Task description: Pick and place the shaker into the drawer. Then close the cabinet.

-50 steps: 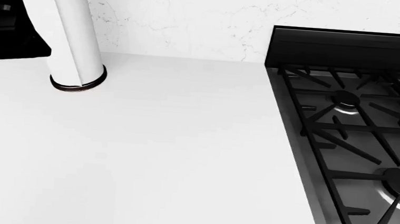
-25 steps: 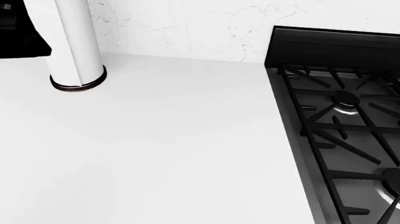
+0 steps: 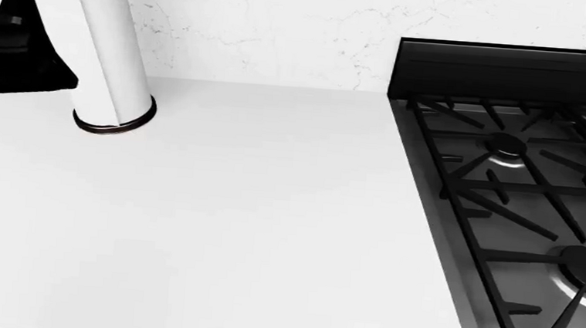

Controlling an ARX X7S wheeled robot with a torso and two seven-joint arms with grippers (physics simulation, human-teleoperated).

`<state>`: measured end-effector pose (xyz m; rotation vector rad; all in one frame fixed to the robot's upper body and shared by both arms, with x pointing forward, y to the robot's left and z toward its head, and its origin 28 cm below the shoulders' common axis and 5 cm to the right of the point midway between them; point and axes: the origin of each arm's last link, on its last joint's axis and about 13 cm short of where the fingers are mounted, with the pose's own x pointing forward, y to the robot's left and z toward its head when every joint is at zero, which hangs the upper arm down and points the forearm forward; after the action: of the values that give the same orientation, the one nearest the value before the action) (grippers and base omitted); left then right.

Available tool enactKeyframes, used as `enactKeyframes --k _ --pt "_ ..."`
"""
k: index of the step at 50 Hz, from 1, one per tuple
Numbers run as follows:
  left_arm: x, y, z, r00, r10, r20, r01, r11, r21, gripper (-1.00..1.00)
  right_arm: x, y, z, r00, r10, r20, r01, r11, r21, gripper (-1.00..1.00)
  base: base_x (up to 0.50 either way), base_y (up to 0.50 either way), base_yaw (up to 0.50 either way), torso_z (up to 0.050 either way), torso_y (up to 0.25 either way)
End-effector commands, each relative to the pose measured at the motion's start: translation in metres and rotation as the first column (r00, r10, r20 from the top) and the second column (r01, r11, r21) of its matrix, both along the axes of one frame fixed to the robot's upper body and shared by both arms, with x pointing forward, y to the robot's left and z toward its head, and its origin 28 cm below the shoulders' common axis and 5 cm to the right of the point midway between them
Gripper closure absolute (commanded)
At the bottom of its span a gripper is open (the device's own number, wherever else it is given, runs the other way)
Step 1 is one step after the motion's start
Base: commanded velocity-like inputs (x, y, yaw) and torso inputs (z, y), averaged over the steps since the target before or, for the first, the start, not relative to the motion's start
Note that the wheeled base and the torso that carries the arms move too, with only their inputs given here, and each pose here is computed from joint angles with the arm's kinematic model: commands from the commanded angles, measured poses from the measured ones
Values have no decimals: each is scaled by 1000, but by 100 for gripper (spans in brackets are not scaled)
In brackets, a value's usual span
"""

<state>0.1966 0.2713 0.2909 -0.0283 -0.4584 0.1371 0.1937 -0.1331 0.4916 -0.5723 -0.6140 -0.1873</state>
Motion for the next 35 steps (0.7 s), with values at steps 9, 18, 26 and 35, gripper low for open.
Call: enactKeyframes --k 9,18,26,35 --pt "2 1 -6 1000 -5 -16 6 1000 4 -100 35 14 10 989 -151 -4 151 987 -56 -100 9 2 7 2 -8" --pt "1 1 -6 1000 -8 -18 8 1000 7 -100 49 23 10 982 -188 -21 184 976 -112 -100 5 0 2 1 -6" --pt "0 2 -5 1000 -8 -16 8 1000 11 -100 62 29 7 978 -204 -43 196 970 -146 -100 7 0 4 3 -8" --pt "0 2 -4 1000 -10 -14 10 1000 10 -100 74 35 8 972 -227 -59 213 960 -183 -100 11 1 5 2 -10"
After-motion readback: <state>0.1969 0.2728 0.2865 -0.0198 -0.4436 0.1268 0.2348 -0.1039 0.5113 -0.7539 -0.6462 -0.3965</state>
